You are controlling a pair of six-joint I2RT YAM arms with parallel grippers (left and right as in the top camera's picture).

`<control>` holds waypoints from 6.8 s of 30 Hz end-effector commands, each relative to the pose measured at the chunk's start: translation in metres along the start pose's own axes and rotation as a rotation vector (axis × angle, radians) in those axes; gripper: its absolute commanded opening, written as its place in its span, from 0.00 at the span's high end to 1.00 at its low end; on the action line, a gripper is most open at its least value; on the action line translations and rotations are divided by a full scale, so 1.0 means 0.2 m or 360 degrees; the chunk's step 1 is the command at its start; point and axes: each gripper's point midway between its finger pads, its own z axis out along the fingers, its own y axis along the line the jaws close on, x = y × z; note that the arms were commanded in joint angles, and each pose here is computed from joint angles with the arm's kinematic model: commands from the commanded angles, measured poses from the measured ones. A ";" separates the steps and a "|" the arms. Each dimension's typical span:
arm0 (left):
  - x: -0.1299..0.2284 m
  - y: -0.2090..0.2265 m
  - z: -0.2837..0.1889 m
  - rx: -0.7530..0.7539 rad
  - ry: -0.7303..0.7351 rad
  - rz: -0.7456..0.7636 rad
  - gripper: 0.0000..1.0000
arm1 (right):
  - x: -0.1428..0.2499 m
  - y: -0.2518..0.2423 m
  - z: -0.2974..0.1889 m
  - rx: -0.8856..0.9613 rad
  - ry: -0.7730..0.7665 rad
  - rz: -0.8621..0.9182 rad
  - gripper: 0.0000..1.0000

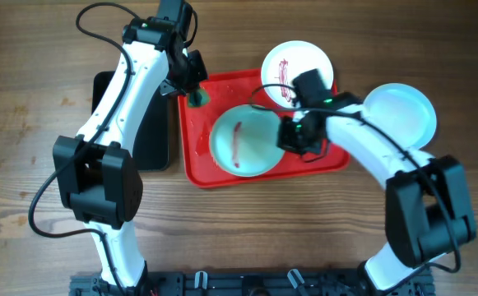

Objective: Clean dirty plates on tray and stack at the side

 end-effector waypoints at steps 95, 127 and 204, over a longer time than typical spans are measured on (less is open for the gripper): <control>0.76 -0.15 0.56 0.0373 0.0490 0.0953 0.96 | -0.11 0.17 0.27 -0.0112 -0.0103 -0.0173 0.96; 0.54 -0.18 0.63 0.0073 0.0101 0.0812 0.96 | -0.11 0.17 0.27 -0.0110 -0.0101 -0.0162 0.96; 0.53 0.01 0.60 -0.0061 0.0229 0.0584 0.96 | -0.15 0.14 0.24 -0.0221 -0.0053 -0.0095 0.96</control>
